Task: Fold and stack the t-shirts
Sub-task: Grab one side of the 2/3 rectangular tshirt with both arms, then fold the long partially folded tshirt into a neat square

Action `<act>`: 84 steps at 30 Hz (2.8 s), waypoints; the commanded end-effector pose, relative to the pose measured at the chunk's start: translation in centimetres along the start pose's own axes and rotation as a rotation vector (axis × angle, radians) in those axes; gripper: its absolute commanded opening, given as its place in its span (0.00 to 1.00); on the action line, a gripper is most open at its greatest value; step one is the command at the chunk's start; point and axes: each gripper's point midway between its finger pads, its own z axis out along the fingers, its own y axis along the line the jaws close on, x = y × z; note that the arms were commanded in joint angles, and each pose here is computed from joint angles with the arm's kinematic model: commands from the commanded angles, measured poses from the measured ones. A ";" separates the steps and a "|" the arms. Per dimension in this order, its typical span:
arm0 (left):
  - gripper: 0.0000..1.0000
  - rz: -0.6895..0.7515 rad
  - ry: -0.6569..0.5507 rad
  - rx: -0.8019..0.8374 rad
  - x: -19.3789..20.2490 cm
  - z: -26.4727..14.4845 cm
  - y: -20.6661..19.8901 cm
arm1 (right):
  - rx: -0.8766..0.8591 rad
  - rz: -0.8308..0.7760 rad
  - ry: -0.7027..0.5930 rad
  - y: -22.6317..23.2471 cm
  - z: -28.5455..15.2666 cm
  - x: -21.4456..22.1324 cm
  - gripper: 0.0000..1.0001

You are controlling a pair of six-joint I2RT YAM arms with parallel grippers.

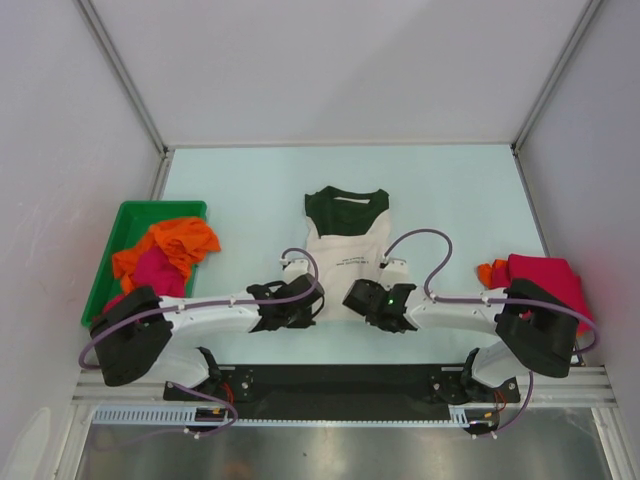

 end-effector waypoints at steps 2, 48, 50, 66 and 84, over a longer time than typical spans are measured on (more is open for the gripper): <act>0.00 0.012 0.039 -0.027 1.6 -0.1 1.4 | 0.099 -0.067 0.161 -3.8 0.3 4.9 0.00; 0.00 -0.062 -0.491 -0.138 -30.9 -5.7 -2.6 | 0.060 0.081 -0.268 1.4 4.1 -29.2 0.00; 0.00 -0.062 -0.494 -0.143 -32.8 -4.3 -3.2 | 0.042 0.081 -0.301 2.4 4.6 -31.4 0.00; 0.00 -0.112 -0.427 -0.164 -39.8 5.2 -0.6 | 0.064 0.128 -0.246 3.1 14.6 -35.8 0.00; 0.36 -0.180 -0.461 -0.141 -42.6 6.9 -0.1 | -0.066 0.159 -0.293 3.7 16.7 -37.7 0.29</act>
